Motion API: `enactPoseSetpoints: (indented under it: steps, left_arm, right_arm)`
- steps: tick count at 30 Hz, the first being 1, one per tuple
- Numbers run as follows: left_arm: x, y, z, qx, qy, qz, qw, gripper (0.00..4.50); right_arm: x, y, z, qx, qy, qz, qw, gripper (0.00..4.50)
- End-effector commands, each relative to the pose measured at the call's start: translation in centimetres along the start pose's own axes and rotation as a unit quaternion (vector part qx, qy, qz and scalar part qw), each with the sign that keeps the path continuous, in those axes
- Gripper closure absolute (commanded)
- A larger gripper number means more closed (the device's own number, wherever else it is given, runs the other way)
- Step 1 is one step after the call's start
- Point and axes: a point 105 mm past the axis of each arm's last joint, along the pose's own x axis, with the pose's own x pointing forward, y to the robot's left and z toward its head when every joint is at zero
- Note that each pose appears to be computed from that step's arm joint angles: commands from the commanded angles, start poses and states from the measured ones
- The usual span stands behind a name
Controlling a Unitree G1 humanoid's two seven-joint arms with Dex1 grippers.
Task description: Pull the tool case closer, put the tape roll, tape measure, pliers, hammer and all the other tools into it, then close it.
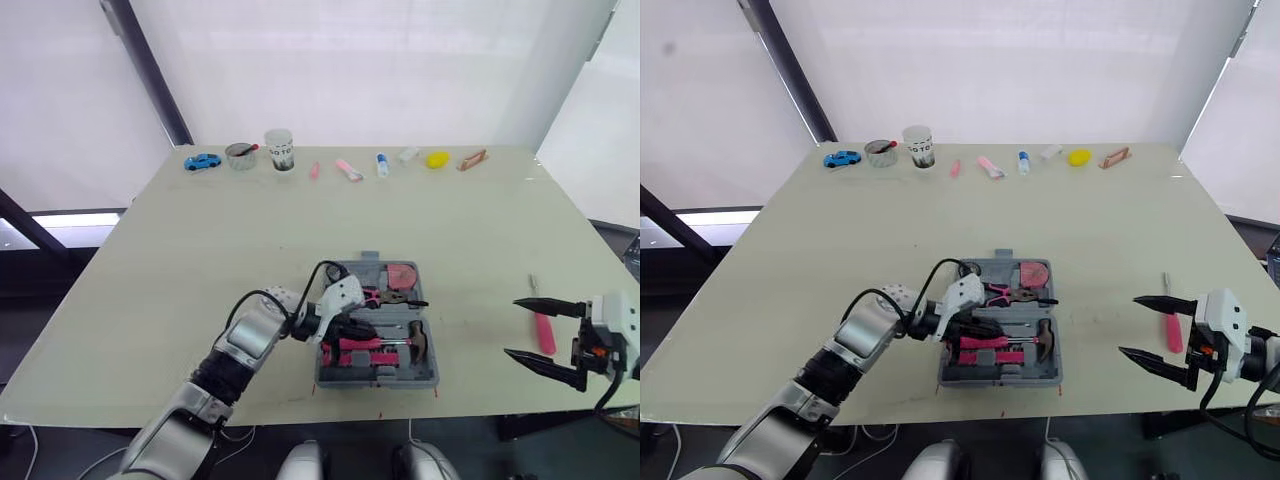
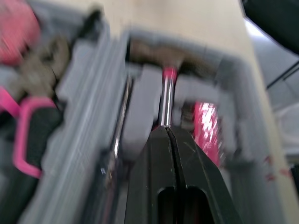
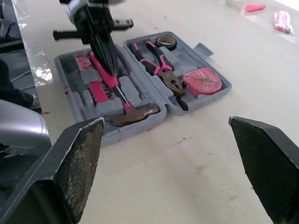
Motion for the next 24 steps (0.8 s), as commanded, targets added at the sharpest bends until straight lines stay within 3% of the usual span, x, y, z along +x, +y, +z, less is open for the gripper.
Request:
enactPoseSetpoints:
  steps: [1, 3, 6, 13, 19, 24]
  left_arm:
    - [0.9, -0.7, -3.9, -0.010, 0.088, -0.013, 0.996, 4.48]
    - [1.0, -1.1, -5.0, -0.002, 0.106, -0.018, 0.994, 4.48]
    - [1.0, -1.1, -4.7, -0.004, 0.081, -0.008, 0.997, 4.48]
    - [-1.7, 0.0, -0.2, -0.038, -0.083, 0.080, 0.993, 4.48]
    - [-6.7, 1.1, 1.6, -0.080, -0.221, 0.214, 0.948, 4.48]
    - [-11.0, 0.6, -0.1, -0.113, -0.249, 0.312, 0.910, 4.48]
  right_arm:
    - [0.1, -0.1, 0.9, -0.015, 0.001, 0.015, 1.000, 0.00]
    - [0.2, 0.0, 0.9, -0.013, 0.002, 0.021, 1.000, 0.00]
    - [0.4, 0.0, 0.8, -0.011, 0.003, 0.027, 1.000, 0.00]
    - [2.1, -0.1, 0.8, -0.008, -0.021, 0.015, 1.000, 0.00]
    - [4.5, -0.8, 0.3, 0.015, -0.058, -0.042, 0.997, 0.00]
    - [6.0, -0.7, -1.0, 0.017, -0.066, -0.070, 0.995, 0.00]
